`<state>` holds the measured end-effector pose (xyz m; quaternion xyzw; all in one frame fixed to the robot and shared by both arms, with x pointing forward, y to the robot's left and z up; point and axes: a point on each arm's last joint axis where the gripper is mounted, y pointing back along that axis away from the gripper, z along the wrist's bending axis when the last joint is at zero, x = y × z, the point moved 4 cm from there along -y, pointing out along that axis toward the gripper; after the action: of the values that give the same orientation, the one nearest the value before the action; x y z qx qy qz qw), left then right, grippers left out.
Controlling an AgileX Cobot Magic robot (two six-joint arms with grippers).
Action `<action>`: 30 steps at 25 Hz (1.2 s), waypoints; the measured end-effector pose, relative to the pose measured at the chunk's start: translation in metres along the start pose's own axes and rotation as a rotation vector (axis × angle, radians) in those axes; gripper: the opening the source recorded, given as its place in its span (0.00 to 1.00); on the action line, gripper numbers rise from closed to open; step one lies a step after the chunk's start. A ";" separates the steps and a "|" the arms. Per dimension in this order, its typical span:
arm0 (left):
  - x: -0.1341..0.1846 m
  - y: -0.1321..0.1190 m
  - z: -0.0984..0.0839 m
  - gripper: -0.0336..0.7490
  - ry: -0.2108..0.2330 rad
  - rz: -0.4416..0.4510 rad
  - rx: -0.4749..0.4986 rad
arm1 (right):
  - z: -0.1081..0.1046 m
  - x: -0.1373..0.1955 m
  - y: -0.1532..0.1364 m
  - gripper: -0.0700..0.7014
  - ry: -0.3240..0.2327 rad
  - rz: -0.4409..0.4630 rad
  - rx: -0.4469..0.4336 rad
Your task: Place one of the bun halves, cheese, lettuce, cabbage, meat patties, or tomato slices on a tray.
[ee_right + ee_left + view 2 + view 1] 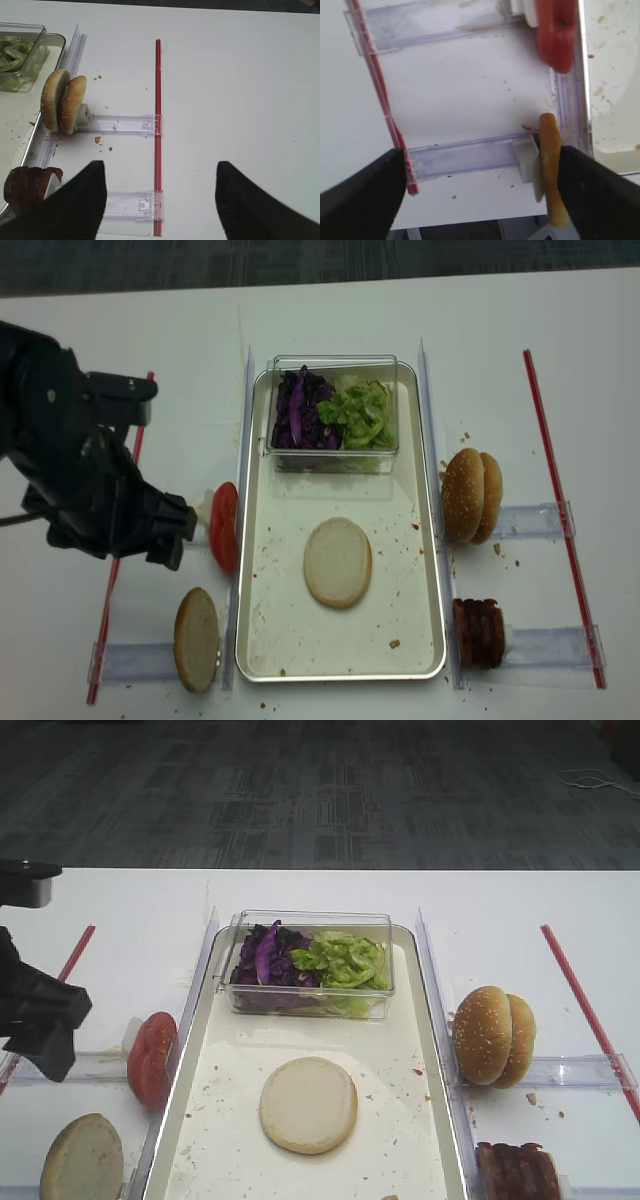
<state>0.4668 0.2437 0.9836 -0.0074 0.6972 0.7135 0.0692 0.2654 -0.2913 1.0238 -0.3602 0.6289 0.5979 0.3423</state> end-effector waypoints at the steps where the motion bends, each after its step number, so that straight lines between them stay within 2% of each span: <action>1: -0.001 0.000 0.007 0.81 0.028 0.001 -0.003 | 0.000 0.000 0.000 0.75 0.000 0.000 0.000; 4: -0.002 -0.001 0.032 0.81 0.125 0.009 -0.019 | 0.000 0.000 0.000 0.75 0.000 0.000 0.000; 6: -0.002 -0.001 0.047 0.81 0.168 0.009 -0.039 | 0.000 0.000 0.000 0.75 0.000 0.000 0.000; 12: 0.002 -0.001 0.078 0.81 0.263 0.018 -0.081 | 0.000 0.000 0.000 0.75 -0.002 0.000 0.000; 17: 0.010 0.008 0.081 0.81 0.271 -0.016 -0.089 | 0.000 0.000 0.000 0.75 -0.002 0.000 0.000; 24: 0.053 0.021 0.078 0.81 0.274 -0.045 -0.104 | 0.000 0.000 0.000 0.75 -0.002 0.000 0.000; 30: 0.097 0.030 0.072 0.81 0.287 -0.111 -0.104 | 0.000 0.000 0.000 0.75 -0.002 0.000 0.000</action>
<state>0.3733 0.3232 1.0053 -0.1516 0.6604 0.7354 0.0076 0.2654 -0.2913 1.0238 -0.3596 0.6286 0.5983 0.3429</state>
